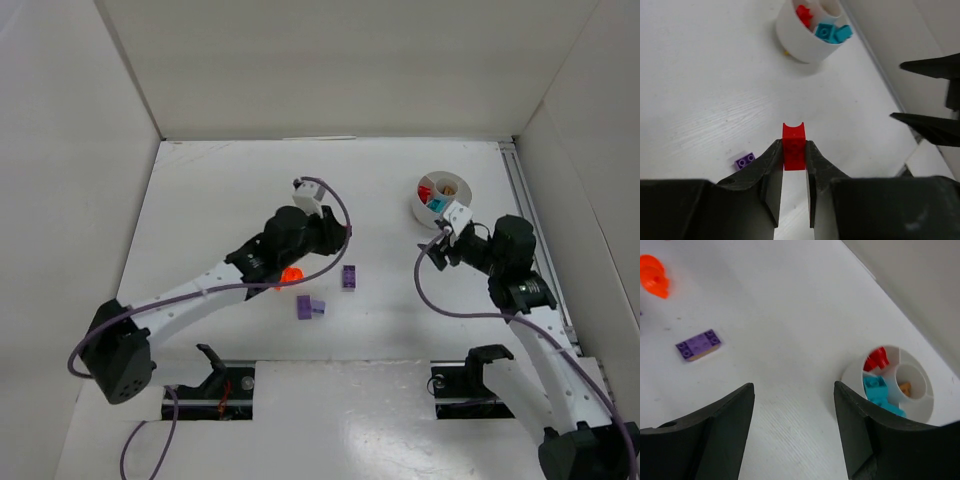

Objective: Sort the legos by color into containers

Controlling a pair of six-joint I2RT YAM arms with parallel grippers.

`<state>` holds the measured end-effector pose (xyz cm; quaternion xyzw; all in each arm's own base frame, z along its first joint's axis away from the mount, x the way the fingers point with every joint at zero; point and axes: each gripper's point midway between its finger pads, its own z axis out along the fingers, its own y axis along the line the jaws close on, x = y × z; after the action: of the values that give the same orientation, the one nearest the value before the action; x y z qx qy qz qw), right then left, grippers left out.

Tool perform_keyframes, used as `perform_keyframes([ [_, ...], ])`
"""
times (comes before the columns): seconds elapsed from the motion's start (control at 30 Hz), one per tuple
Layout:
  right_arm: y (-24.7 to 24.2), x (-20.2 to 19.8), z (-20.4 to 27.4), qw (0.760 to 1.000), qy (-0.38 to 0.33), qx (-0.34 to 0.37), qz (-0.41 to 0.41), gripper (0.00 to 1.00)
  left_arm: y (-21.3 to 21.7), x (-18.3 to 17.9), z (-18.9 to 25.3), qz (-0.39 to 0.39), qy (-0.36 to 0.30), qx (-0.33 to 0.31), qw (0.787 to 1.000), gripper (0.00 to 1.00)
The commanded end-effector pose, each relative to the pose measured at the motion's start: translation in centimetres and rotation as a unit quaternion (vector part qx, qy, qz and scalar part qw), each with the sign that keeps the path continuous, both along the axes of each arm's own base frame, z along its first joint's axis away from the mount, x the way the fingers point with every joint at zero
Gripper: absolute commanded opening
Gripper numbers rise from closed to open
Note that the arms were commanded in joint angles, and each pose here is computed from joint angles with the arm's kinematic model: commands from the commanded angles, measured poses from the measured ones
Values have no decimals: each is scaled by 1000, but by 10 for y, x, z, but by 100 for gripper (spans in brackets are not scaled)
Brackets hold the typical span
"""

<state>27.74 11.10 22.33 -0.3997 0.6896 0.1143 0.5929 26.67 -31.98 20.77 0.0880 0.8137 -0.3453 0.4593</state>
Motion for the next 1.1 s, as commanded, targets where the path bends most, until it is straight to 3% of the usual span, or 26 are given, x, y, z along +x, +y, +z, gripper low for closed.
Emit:
perform_keyframes([
  [0.0,48,-26,36,986,-97,11,137,70,-14,-34,44,-161,-53,-83,982,10],
  [0.23,112,-79,69,940,-193,12,280,74,-21,-94,92,-332,-98,-150,926,11],
  [0.3,120,-78,70,943,-193,8,272,74,-21,-109,97,-369,-102,-165,909,11],
  [0.57,138,-83,95,944,-221,32,242,74,-19,-115,106,-373,-102,-186,903,11],
  [1.07,155,-88,95,942,-220,70,244,70,-18,-101,116,-320,-90,-218,918,11],
])
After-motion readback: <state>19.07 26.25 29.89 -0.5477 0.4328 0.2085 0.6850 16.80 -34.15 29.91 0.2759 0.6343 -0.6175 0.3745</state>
